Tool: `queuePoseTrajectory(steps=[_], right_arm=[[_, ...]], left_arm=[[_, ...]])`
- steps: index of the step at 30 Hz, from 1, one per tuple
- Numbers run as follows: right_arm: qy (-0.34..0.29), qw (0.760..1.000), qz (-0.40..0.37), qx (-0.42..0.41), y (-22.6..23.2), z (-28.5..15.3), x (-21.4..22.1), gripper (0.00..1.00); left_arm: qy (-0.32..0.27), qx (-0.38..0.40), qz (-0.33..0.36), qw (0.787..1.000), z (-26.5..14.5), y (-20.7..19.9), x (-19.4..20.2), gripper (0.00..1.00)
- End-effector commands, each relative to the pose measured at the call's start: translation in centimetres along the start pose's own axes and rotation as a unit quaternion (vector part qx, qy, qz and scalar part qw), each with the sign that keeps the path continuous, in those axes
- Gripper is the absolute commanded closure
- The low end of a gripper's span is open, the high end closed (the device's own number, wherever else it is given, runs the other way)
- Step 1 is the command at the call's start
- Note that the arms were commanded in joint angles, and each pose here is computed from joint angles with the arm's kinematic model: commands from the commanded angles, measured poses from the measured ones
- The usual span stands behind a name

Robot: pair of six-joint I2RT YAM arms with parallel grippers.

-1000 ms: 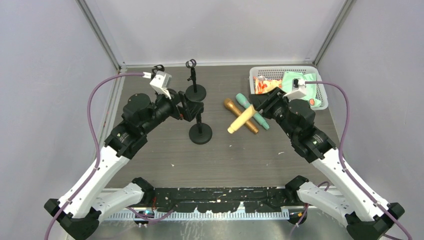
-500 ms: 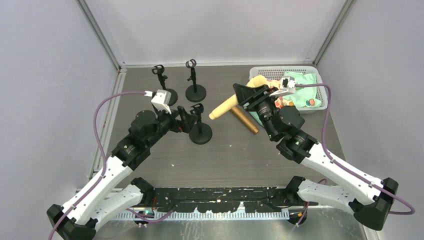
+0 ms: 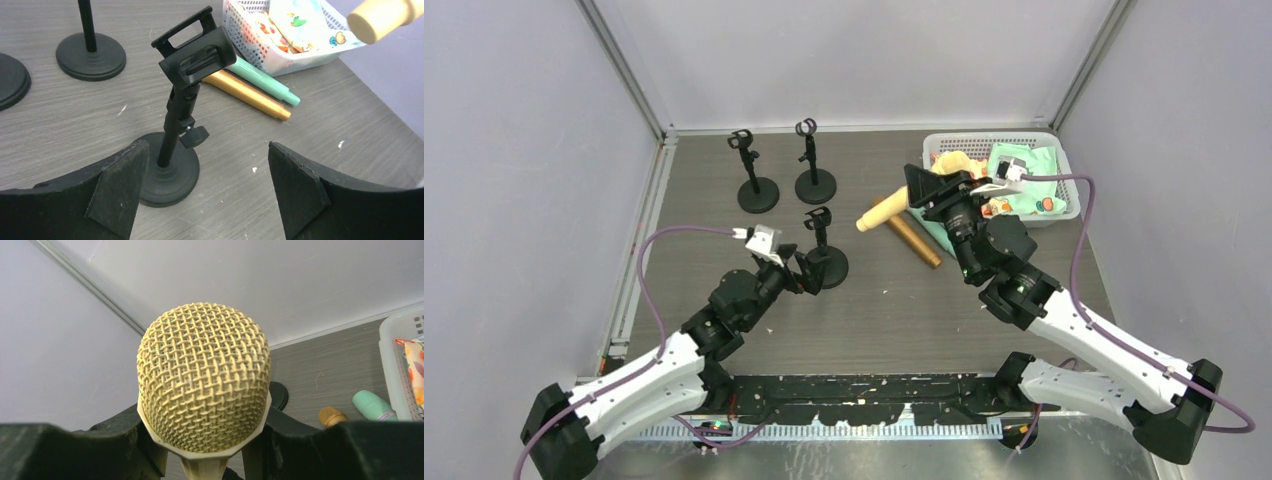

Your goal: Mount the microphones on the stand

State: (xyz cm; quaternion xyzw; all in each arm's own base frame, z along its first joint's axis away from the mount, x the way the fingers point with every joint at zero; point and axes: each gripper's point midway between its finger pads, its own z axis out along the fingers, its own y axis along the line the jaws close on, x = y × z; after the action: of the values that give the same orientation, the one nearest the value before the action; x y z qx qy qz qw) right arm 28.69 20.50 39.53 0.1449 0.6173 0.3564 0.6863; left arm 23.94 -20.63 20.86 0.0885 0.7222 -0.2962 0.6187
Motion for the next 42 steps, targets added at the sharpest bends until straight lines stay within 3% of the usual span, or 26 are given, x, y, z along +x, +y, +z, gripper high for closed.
queuePoseTrajectory(steps=[1,8,14,26,28,33,36,38,42], right_arm=[[-0.027,1.000,0.005,0.002,-0.1,-0.9,-2.0,0.99],[-0.024,1.000,-0.009,0.010,-0.8,-1.4,-2.2,0.99],[-0.024,0.999,-0.018,0.014,-1.1,-1.8,-2.6,0.99],[-0.022,0.999,-0.034,0.021,-1.4,-2.3,-3.3,0.99],[-0.023,0.999,-0.036,0.022,-1.5,-2.3,-3.4,0.99],[-0.026,0.999,-0.039,0.024,-1.6,-2.5,-3.7,0.99],[-0.029,0.998,-0.042,0.024,-1.7,-2.7,-4.0,0.99],[-0.031,0.998,-0.051,0.019,-1.6,-2.9,-4.3,0.99],[-0.031,0.996,-0.079,-0.027,-0.6,-3.7,-4.6,0.99]], left_arm=[[-0.124,-0.019,0.022,0.992,1.3,0.0,-4.3,0.11],[-0.143,-0.080,0.058,0.985,4.3,1.5,-3.8,0.17],[-0.151,-0.111,0.059,0.981,6.3,2.2,-3.3,0.28],[-0.150,-0.114,0.058,0.980,9.1,2.0,-2.0,0.41],[-0.146,-0.114,0.059,0.981,9.3,2.0,-1.7,0.47],[-0.124,-0.096,0.050,0.986,9.7,1.4,-0.5,0.66],[-0.107,-0.070,0.048,0.991,9.8,0.6,0.2,0.72],[-0.087,-0.035,0.050,0.994,9.9,-0.7,0.8,0.74],[-0.034,0.062,0.057,0.996,10.1,-4.5,1.9,0.91]])
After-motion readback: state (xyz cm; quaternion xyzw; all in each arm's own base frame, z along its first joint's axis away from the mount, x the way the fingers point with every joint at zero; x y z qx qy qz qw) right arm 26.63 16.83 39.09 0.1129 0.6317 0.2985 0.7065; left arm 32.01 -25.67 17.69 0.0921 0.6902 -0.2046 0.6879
